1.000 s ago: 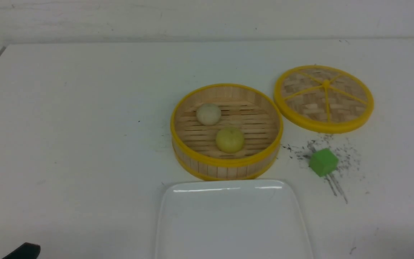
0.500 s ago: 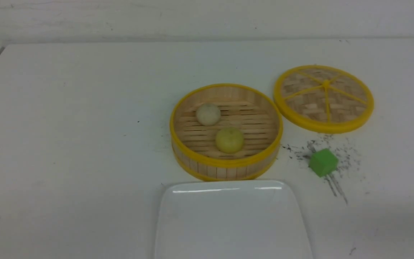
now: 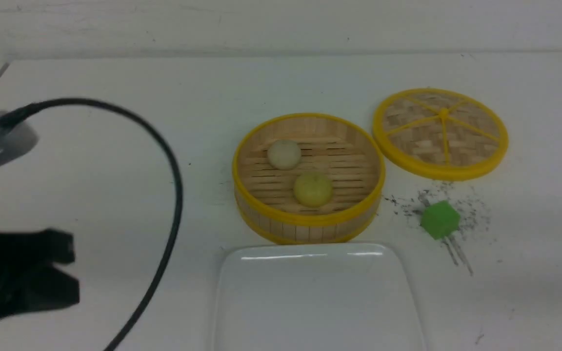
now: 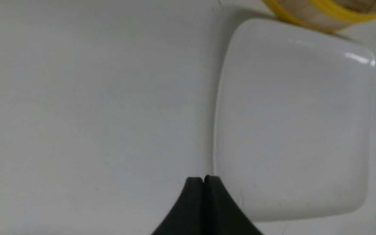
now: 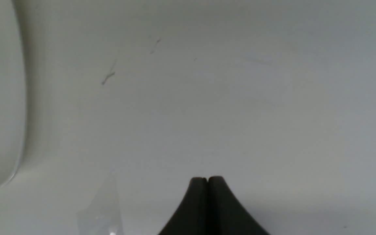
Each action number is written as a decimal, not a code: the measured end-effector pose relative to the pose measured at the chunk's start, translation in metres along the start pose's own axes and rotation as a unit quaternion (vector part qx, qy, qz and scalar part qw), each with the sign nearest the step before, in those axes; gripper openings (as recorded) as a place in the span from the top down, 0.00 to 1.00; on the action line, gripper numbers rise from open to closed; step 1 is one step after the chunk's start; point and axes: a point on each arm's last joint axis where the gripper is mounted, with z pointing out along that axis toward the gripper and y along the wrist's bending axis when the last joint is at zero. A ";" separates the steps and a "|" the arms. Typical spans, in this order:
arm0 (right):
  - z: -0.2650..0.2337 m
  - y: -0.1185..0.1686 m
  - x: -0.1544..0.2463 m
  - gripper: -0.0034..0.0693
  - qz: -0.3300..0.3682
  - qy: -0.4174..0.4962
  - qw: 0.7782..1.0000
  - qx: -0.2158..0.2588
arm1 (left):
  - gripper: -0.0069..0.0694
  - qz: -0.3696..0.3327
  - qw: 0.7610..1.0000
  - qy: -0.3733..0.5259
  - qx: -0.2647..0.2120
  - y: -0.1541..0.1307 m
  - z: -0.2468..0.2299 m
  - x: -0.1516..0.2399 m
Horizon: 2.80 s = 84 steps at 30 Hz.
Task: Put the steamed buns into the plate on the white tablecloth.
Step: 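Reach into the bamboo steamer and grasp a bun with the left gripper, then carry the bun from the bamboo steamer to the plate with the left gripper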
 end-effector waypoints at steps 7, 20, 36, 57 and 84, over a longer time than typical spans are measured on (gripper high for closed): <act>0.013 0.006 -0.015 0.95 -0.027 0.003 0.999 -0.035 | 0.86 0.034 0.992 0.102 0.058 -0.025 0.046 -0.061; 0.013 0.006 -0.020 0.93 -0.027 -0.028 0.999 -0.036 | 0.42 0.169 0.979 0.104 -0.034 -0.129 0.139 -0.140; 0.014 0.006 -0.021 0.91 -0.027 -0.032 0.998 -0.035 | 0.33 0.174 0.981 0.066 -0.053 -0.163 0.244 -0.193; 0.014 0.006 -0.021 0.87 -0.027 -0.032 0.998 -0.036 | 0.87 0.166 0.985 -0.036 -0.025 -0.185 0.168 -0.214; 0.014 0.006 -0.022 0.83 -0.026 -0.041 0.998 -0.036 | 0.81 0.087 0.979 0.186 -0.004 -0.073 0.171 -0.020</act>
